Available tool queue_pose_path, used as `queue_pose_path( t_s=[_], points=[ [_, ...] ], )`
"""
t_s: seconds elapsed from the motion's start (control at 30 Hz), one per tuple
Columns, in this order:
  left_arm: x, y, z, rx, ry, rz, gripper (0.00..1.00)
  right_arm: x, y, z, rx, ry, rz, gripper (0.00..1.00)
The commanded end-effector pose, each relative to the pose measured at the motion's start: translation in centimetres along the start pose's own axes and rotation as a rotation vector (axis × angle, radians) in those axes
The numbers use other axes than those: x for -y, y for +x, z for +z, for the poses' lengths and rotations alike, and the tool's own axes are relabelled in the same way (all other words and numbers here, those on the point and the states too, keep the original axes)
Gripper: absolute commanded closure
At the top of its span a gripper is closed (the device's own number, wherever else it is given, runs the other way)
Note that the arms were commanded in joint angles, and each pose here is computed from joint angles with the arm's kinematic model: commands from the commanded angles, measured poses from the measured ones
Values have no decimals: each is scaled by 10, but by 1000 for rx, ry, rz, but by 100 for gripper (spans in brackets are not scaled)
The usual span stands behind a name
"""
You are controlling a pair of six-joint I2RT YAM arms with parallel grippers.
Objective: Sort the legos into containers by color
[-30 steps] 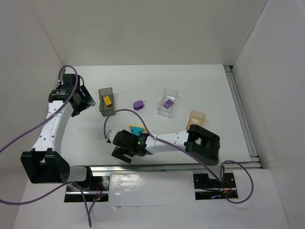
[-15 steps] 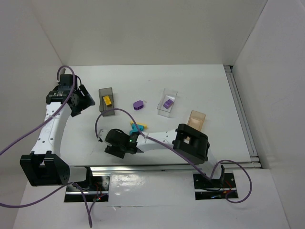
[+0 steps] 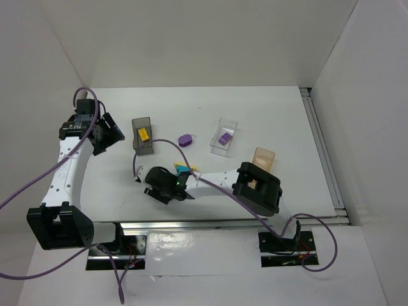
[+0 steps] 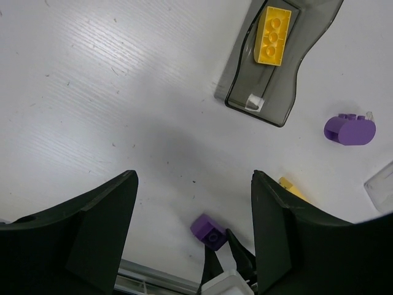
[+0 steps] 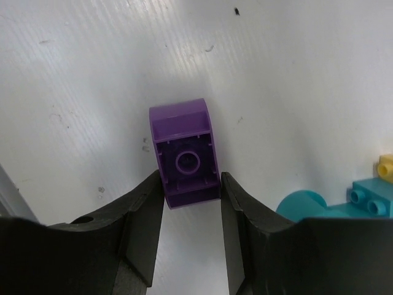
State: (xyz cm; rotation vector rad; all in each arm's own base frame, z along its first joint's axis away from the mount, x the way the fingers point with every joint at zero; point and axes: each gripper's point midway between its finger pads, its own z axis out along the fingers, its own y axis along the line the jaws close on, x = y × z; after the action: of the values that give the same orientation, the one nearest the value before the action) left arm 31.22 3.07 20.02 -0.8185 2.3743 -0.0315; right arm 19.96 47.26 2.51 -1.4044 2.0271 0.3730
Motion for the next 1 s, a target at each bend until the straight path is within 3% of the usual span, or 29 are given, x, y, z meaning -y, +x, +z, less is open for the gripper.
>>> queue_pose_path(
  t_s=[0.0,0.13,0.23,0.4,0.7,0.77,0.8,0.87,0.97],
  points=[
    [3,-11,-6,36,29,7,21,22,-35,-37,124,68,108,67],
    [10,-7,-1,6,66,31,21,85,-46,-90,247,204,347,67],
    [15,0,4,-10,91,50,22,155,-24,-125,294,350,582,67],
    [38,15,6,-49,153,139,21,259,43,-159,245,595,892,65],
    [60,24,5,-57,179,212,18,341,74,-144,133,769,927,65],
    [60,23,5,-57,180,221,18,355,79,-145,123,778,951,59],
    [60,23,5,-57,180,221,18,358,77,-143,121,753,948,36],
    [60,23,5,-57,180,221,17,361,70,-148,132,754,939,14],
    [60,23,5,-57,180,221,17,358,65,-151,120,762,929,7]
  ],
)
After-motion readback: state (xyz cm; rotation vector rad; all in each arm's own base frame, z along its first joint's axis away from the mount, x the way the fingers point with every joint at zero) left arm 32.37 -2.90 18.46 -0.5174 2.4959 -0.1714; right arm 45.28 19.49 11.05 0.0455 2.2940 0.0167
